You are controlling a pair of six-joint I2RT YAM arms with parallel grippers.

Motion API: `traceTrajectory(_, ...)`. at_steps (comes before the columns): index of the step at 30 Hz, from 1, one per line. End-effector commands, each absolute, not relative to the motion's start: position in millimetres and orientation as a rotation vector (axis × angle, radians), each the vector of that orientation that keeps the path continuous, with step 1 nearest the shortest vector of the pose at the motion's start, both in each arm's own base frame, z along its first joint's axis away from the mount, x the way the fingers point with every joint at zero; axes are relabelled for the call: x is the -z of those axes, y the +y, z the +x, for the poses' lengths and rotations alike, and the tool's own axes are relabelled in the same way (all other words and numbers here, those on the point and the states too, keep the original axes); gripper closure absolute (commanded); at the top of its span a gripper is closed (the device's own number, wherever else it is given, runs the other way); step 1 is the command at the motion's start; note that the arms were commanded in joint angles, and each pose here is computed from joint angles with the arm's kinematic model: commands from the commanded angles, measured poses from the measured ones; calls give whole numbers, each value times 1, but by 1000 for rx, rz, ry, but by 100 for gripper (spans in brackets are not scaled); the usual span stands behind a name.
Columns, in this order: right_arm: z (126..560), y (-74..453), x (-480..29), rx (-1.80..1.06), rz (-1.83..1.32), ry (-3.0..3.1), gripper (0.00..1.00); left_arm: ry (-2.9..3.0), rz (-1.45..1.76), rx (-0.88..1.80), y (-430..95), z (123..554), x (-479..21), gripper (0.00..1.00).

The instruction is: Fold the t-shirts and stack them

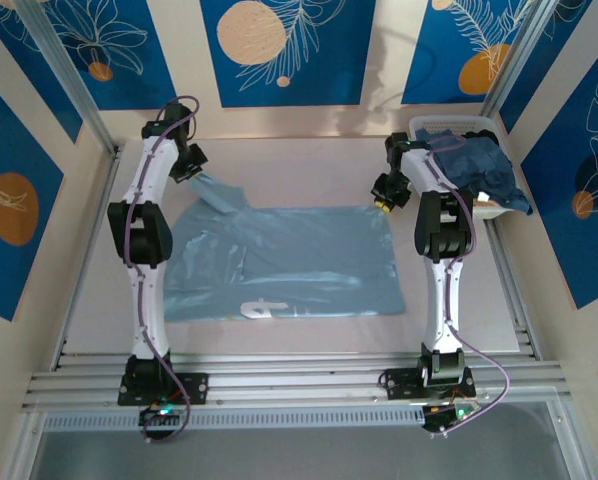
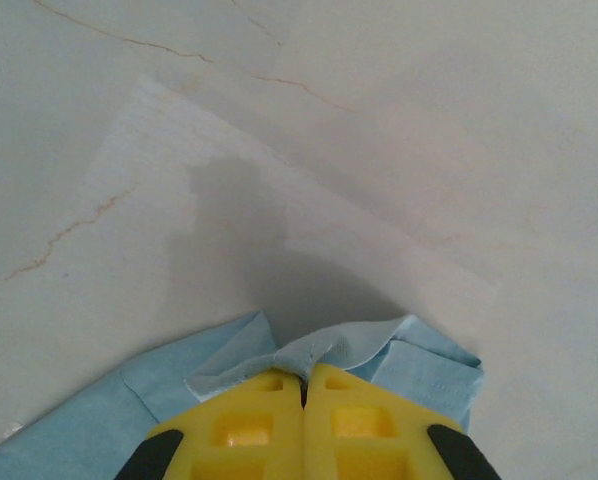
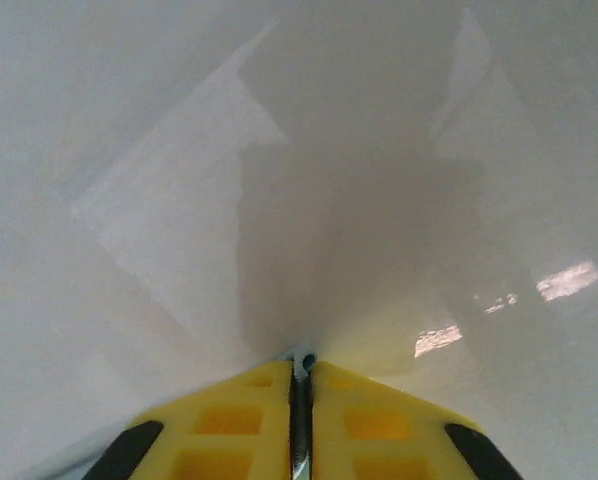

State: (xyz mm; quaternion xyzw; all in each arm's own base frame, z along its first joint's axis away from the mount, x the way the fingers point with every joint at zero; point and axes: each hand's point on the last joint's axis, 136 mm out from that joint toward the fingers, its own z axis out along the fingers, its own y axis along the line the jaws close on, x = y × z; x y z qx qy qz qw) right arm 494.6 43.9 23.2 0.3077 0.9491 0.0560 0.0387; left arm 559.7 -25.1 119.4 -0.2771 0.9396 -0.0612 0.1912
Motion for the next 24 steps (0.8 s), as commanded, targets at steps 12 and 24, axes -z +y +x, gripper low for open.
traceTrajectory(12, 467, 62, -100, -259, 695, 2804, 100, 2644, -695, 276, -34, 481, -183, 100)
traceTrajectory(24, 384, 47, -110, -110, 771, 2798, 100, 2584, -871, 11, 8, 334, -185, 100)
